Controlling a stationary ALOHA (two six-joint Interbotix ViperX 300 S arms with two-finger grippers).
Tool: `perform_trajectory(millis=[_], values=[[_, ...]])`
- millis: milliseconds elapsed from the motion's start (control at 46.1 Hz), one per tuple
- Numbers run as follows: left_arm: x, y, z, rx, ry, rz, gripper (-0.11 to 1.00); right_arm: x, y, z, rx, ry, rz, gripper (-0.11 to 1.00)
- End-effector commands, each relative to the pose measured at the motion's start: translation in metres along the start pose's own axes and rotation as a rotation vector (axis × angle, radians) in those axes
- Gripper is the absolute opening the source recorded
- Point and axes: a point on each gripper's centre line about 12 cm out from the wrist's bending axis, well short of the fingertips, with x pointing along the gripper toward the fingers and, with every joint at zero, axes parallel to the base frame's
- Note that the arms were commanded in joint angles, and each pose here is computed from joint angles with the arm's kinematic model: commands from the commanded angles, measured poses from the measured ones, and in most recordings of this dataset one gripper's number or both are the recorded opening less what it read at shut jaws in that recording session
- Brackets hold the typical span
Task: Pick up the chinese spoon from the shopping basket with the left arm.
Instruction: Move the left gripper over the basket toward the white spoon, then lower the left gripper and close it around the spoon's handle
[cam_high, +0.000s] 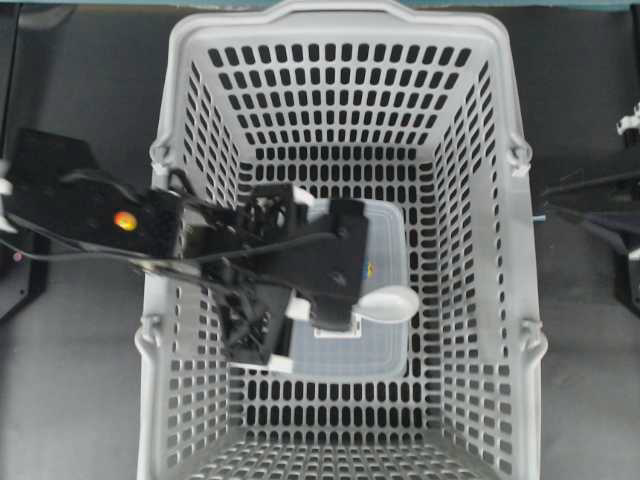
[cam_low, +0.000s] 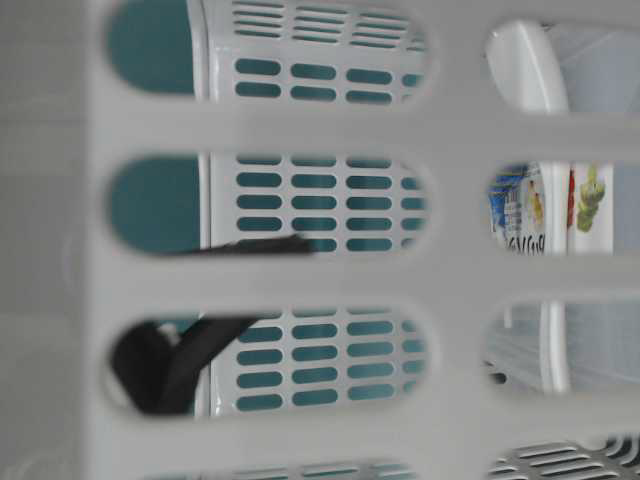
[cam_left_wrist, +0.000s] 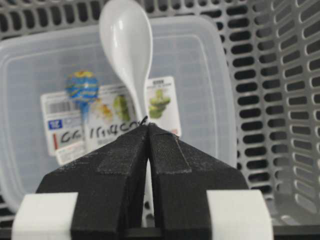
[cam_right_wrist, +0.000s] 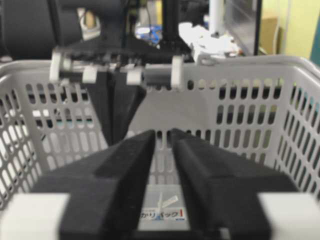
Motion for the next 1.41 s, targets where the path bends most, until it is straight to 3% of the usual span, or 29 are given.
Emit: perform_trajectory(millis=[0, 87, 195, 347, 455, 1128, 1236, 1388], values=[[0.0, -0.003, 0.008, 0.004, -0.009, -0.001, 0.01, 0.002, 0.0, 0.004, 0.003, -0.012, 0.001, 0.3], [0.011, -0.003, 0.004, -0.014, 0.03, 0.0, 0.05, 0.002, 0.0, 0.005, 0.003, -0.017, 0.001, 0.51], [0.025, -0.003, 0.001, -0.059, 0.072, 0.004, 0.33, 0.002, 0.0, 0.005, 0.003, -0.018, 0.001, 0.69], [0.046, -0.005, -0.002, -0.108, 0.121, 0.008, 0.77, 0.002, 0.0, 0.004, 0.002, -0.017, 0.001, 0.73], [0.061, -0.005, -0.006, -0.11, 0.15, 0.011, 0.9, 0.002, 0.0, 0.004, 0.002, -0.017, 0.001, 0.73], [0.101, 0.0, -0.031, -0.144, 0.232, 0.026, 0.82, 0.001, 0.0, 0.003, 0.003, -0.012, 0.001, 0.73], [0.099, 0.002, -0.03, -0.151, 0.229, 0.028, 0.67, 0.001, 0.0, 0.003, 0.003, -0.012, 0.001, 0.73], [0.095, 0.002, -0.026, -0.144, 0.215, 0.026, 0.24, 0.001, 0.0, 0.002, 0.003, -0.009, 0.001, 0.73]])
